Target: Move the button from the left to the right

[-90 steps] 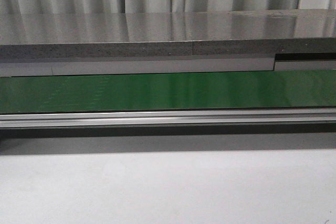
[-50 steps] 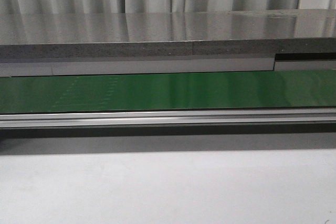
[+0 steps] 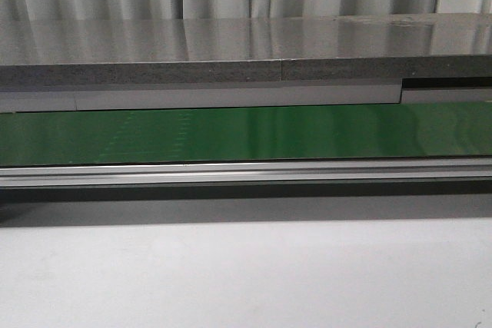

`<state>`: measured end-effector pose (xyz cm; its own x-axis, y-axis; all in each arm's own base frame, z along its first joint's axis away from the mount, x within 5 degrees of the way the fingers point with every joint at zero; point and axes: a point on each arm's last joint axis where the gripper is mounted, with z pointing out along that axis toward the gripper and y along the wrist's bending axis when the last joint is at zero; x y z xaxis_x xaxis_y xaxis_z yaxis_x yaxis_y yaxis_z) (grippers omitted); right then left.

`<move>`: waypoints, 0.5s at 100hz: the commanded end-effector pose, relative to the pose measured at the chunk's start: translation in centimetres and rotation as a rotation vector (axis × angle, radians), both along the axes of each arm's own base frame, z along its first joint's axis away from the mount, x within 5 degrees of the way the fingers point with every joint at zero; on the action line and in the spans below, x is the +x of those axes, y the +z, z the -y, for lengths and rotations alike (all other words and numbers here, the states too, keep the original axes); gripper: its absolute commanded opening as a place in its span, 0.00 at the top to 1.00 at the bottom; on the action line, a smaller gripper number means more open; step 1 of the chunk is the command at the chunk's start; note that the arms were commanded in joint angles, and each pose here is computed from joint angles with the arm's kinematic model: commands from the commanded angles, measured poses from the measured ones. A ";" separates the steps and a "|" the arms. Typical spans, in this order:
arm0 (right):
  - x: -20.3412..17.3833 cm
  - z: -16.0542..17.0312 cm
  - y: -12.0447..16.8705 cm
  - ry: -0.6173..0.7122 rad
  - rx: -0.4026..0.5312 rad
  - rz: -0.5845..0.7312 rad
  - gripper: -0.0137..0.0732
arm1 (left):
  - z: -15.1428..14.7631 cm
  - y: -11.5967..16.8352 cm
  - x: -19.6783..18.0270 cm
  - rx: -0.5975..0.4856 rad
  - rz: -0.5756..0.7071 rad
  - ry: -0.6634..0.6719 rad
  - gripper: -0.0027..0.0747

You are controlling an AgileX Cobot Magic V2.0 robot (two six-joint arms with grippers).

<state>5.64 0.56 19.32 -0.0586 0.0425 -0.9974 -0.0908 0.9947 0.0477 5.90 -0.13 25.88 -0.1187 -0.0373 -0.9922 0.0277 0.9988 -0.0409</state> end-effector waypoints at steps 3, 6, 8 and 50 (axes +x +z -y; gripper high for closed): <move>-0.2 0.1 1.3 -0.003 0.003 0.106 0.92 | 0.1 4.0 1.0 -0.009 -0.013 -0.002 0.99; -0.2 0.1 1.3 -0.003 0.003 0.106 0.92 | 0.1 4.5 1.4 -0.007 -0.052 0.001 0.99; -0.2 0.1 1.3 -0.003 0.003 0.106 0.92 | 0.1 5.0 1.7 -0.006 -0.076 0.002 0.99; -0.2 0.1 1.3 -0.003 0.003 0.106 0.92 | 0.4 10.5 10.1 0.012 -0.457 0.025 0.99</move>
